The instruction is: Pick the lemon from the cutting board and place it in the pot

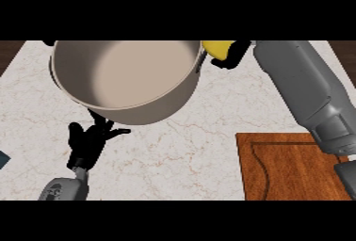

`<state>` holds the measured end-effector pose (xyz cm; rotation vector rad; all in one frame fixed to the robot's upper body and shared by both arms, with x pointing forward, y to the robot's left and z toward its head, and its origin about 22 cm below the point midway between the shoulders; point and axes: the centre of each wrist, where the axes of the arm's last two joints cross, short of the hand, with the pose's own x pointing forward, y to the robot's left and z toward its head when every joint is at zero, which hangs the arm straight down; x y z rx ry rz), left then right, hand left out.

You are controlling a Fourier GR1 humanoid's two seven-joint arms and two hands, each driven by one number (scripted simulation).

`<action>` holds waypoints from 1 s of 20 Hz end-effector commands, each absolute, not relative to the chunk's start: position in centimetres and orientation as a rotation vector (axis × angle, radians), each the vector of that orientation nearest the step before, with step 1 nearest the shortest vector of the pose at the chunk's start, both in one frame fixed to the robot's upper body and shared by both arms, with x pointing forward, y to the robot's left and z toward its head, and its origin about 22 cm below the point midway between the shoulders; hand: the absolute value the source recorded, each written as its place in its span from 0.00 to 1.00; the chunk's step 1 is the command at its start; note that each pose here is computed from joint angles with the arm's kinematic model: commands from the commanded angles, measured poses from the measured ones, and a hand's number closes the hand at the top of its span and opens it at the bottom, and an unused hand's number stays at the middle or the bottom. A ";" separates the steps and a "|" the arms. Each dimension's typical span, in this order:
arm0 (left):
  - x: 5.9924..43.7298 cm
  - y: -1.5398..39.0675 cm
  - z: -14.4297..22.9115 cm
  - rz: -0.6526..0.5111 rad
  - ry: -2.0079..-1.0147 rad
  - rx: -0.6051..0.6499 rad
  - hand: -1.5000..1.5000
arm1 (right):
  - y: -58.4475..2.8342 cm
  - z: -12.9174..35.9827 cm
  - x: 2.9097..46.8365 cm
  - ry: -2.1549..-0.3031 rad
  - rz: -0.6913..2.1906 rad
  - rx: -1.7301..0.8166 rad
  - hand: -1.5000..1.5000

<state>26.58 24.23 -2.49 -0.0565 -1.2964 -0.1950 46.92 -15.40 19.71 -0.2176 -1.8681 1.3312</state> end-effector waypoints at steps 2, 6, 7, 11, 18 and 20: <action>26.5 24.0 -2.1 -0.282 -1.292 -0.081 0.50 | -9.2 17.7 45.8 -1.842 1.535 -0.387 1.00; 26.3 24.0 -1.9 -0.294 -1.293 -0.080 0.50 | -7.4 17.3 45.4 -1.773 1.699 -0.608 1.00; 26.2 23.4 -1.9 -0.308 -1.276 -0.074 0.50 | -5.2 15.1 44.3 -1.747 1.726 -0.628 1.00; 26.8 23.7 -2.0 -0.294 -1.280 -0.081 0.50 | -4.2 15.7 44.8 -1.462 1.830 -0.611 1.00; 26.9 24.2 -1.6 -0.304 -1.302 -0.078 0.50 | -3.4 12.2 44.0 -1.170 1.849 -0.598 0.00; 26.8 24.2 -2.8 -0.322 -1.287 -0.074 0.50 | -3.8 11.8 43.9 -1.293 1.739 -0.465 0.00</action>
